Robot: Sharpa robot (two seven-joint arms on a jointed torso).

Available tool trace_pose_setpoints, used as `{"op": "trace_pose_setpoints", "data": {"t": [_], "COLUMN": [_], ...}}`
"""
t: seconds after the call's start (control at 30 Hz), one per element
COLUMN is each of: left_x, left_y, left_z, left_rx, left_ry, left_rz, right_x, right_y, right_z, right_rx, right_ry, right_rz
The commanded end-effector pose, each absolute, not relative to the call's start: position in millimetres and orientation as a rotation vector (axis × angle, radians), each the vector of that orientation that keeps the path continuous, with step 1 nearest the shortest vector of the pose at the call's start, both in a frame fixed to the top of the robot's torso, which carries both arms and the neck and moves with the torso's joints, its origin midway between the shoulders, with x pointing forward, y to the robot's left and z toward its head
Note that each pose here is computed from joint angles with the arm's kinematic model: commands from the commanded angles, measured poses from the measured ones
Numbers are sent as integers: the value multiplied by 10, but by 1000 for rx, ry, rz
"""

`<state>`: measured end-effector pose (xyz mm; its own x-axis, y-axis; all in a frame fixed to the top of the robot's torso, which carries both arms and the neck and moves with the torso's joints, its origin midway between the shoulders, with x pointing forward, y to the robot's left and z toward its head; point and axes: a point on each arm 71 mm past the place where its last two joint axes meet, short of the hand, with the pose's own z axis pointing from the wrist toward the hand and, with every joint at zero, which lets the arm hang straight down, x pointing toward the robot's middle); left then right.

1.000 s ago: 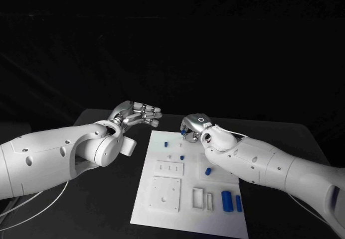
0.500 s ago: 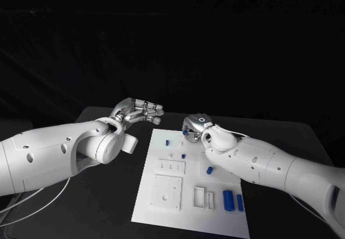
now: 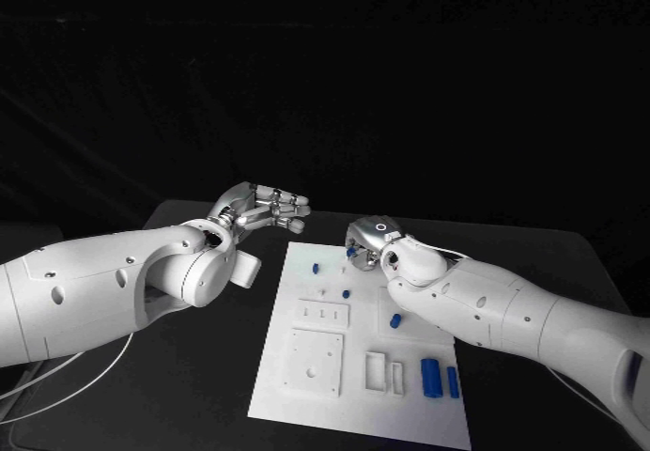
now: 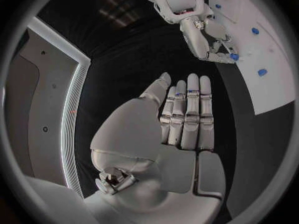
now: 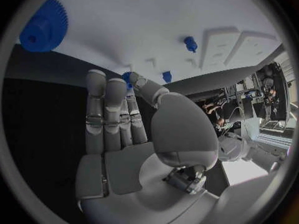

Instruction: Assemble the parts on the task board

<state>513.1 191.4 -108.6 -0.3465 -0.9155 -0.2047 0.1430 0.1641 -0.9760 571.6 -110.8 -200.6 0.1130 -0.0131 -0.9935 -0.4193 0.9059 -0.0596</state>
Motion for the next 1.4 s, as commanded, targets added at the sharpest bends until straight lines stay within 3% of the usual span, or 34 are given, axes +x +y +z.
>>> {"op": "trace_pose_setpoints", "data": {"t": [0.03,1.4], "left_x": [5125,5136], "left_y": [1891,1844], "left_z": [-1062,-1006], "left_rx": [-772,-756], "left_ry": [1469,1470], "left_rz": [-1386,-1392], "right_x": [5704,5775], "right_y": [-1076,-1113], "right_z": [-2027,-2094], "right_rx": [-393,-364], "right_ry": [1449,1484], "right_rz": [303,295]}}
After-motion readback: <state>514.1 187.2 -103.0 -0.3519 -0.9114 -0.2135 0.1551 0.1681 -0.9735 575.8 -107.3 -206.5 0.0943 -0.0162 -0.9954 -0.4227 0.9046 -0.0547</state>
